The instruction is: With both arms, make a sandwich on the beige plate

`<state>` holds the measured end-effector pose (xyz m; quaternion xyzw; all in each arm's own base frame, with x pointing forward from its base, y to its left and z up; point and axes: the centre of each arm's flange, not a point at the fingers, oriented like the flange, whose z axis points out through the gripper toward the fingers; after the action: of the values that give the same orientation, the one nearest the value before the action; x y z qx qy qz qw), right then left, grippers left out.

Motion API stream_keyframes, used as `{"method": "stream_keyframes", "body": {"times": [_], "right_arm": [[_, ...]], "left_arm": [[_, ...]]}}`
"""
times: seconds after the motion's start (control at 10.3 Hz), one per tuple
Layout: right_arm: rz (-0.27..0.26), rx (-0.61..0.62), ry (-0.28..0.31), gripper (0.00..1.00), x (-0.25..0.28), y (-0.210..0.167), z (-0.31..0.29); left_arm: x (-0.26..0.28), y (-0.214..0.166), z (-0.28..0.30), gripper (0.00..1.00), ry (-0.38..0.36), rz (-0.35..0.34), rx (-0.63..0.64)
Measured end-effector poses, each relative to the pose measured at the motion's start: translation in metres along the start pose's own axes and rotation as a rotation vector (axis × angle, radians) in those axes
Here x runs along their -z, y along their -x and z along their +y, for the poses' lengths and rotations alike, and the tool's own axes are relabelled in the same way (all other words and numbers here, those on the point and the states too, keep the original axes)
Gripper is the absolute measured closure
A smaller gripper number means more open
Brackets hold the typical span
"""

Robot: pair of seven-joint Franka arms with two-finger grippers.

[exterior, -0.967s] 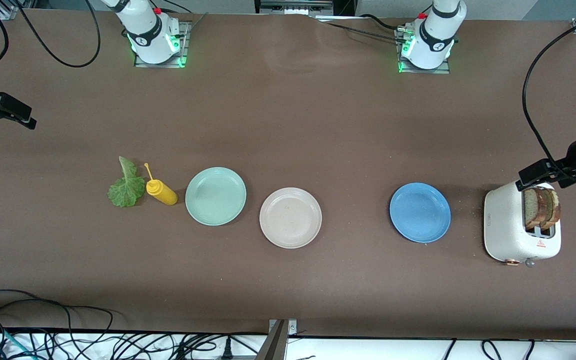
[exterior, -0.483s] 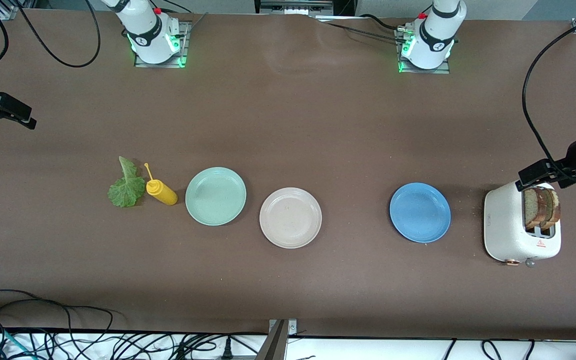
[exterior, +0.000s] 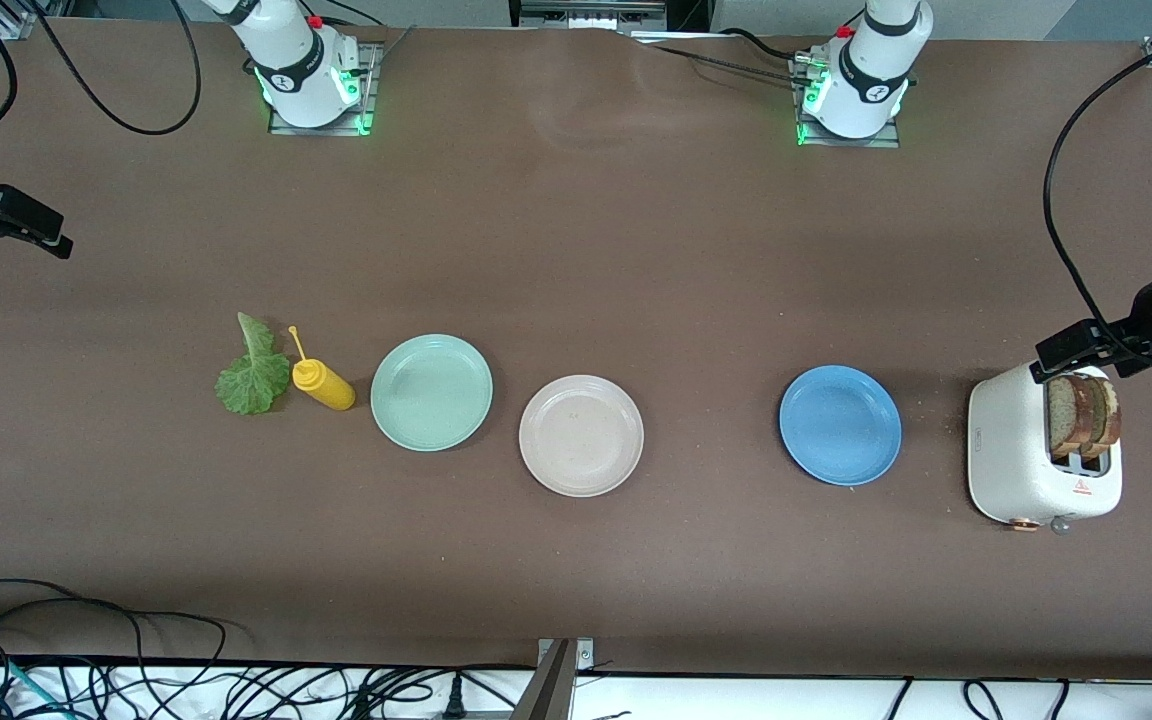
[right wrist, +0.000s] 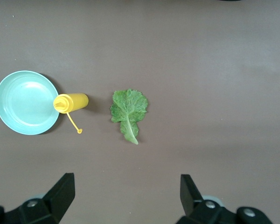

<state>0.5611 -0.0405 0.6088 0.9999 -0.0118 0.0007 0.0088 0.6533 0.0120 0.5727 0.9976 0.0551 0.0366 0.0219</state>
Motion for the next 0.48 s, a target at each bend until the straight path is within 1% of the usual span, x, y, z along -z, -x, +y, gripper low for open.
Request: {"method": "stream_keyframes", "body": {"times": [0.48], "right_arm": [[0.004, 0.02, 0.0, 0.0, 0.002, -0.001, -0.011]], "left_arm": [[-0.003, -0.001, -0.002, 0.0, -0.001, -0.005, -0.017]]}}
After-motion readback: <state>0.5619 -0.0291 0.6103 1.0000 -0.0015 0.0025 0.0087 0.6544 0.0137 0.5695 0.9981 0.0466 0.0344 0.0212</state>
